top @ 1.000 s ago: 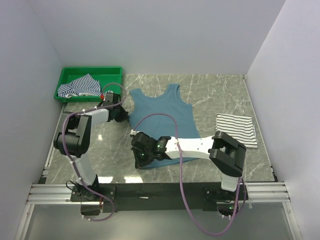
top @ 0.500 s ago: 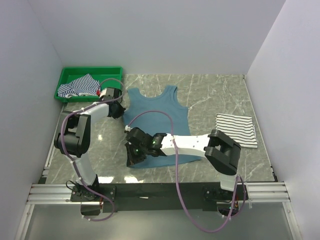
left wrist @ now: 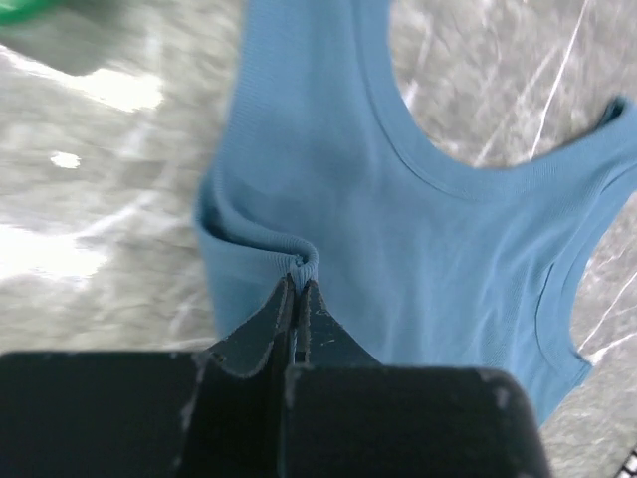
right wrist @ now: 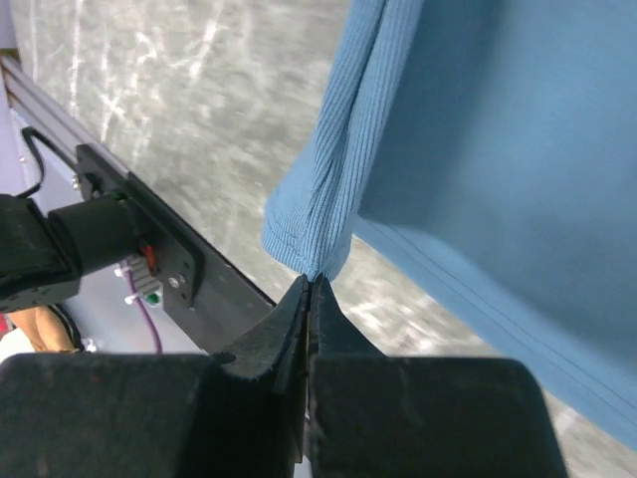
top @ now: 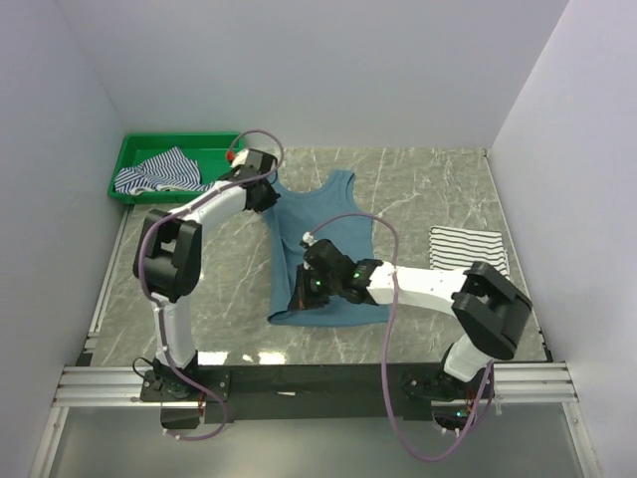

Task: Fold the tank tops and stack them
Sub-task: Fold the tank top

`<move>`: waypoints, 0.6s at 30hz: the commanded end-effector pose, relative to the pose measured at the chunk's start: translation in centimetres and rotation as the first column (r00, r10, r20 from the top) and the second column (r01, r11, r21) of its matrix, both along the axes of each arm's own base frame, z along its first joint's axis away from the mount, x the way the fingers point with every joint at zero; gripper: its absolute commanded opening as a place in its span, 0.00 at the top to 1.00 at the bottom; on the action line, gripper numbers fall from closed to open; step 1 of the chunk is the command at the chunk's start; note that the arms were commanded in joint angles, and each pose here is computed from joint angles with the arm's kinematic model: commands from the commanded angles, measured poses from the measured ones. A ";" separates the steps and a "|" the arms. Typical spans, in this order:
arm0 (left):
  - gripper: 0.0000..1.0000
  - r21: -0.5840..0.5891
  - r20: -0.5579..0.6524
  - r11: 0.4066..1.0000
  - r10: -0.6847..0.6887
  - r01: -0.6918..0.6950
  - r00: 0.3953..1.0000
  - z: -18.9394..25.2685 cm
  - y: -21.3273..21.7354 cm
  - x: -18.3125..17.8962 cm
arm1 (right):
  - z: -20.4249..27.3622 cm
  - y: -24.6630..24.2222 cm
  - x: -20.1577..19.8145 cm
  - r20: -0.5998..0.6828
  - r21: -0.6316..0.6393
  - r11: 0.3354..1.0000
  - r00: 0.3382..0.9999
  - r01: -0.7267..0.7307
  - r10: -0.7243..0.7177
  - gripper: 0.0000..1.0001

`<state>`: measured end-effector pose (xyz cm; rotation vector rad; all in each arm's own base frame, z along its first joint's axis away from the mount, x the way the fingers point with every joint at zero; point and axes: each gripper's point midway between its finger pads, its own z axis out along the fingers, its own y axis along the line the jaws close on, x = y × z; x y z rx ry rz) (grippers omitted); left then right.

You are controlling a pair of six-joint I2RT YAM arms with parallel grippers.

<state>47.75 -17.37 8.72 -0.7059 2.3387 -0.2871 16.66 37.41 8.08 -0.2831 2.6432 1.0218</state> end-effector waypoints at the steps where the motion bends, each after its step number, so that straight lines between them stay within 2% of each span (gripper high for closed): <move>1: 0.99 0.052 -0.012 0.998 -0.045 0.045 0.999 -0.2 -1.9 0.4 | 1.3 -0.7 0.6 0.023 0.072 0.997 0.999 0.037 -0.039 1.00; 10: 0.99 0.085 -0.039 0.986 -0.143 0.146 0.989 -1.5 -6.8 -0.1 | -2.0 -4.2 -1.1 -0.008 0.042 0.995 0.996 0.092 -0.092 1.00; 18: 0.99 0.100 -0.064 0.978 -0.178 0.184 0.982 -3.0 -8.5 -1.5 | -4.6 -7.1 -2.7 -0.032 0.008 0.992 0.991 0.130 -0.130 1.00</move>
